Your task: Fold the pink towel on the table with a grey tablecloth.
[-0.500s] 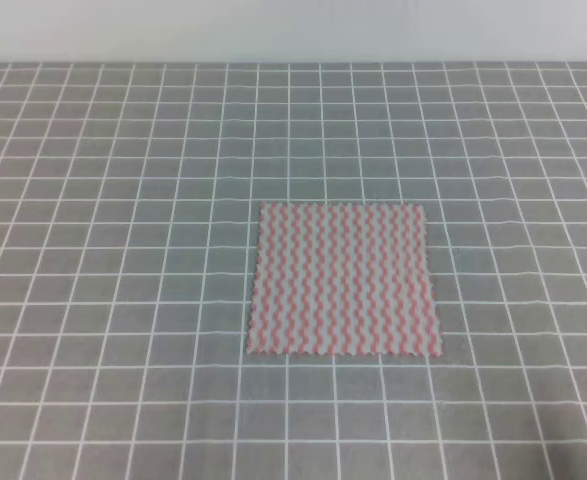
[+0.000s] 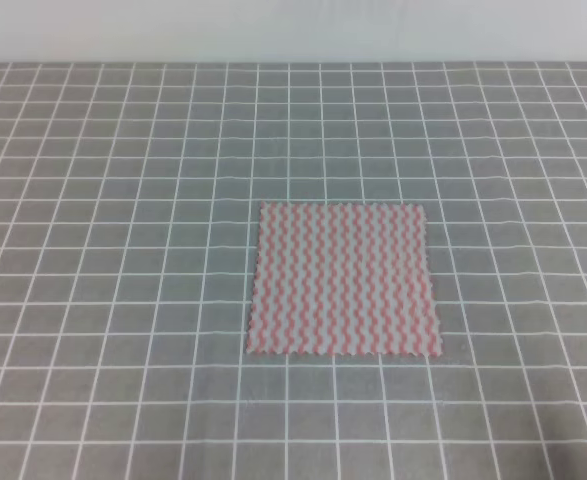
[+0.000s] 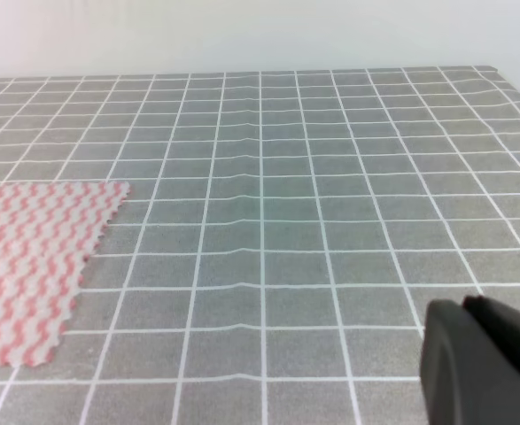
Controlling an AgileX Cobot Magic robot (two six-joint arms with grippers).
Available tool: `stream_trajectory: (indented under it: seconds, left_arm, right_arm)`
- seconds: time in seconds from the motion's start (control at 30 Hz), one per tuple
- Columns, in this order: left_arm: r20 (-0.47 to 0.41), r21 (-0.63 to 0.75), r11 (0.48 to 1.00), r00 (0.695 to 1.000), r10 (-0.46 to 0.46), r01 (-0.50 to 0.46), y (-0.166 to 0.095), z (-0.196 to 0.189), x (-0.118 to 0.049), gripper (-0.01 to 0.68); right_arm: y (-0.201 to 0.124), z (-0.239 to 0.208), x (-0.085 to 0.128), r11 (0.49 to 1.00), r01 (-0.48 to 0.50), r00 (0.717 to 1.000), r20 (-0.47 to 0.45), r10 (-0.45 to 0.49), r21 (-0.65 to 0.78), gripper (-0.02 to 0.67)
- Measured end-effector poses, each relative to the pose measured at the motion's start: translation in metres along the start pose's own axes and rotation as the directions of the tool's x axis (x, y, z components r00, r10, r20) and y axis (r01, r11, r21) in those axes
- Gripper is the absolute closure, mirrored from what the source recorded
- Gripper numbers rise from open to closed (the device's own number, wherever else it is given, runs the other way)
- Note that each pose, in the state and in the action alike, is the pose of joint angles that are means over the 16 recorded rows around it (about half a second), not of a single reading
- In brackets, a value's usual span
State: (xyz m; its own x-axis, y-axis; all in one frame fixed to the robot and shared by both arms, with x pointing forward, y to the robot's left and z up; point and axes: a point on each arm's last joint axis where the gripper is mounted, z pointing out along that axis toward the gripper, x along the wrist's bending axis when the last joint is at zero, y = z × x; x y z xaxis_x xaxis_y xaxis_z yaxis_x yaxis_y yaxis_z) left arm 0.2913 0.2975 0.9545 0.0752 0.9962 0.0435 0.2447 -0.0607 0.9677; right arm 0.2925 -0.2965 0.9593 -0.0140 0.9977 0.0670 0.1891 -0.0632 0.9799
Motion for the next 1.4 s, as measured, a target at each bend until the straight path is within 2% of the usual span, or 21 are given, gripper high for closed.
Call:
stream_trajectory:
  seconds: [1.4]
  left_arm:
    - [-0.001,-0.008,1.000,1.000,0.000,0.000,-0.0001,-0.0004,0.0000,0.675]
  right_arm:
    - [-0.0012,0.0003,-0.0003,1.000,0.006,1.000,0.002,-0.006,-0.006,0.665]
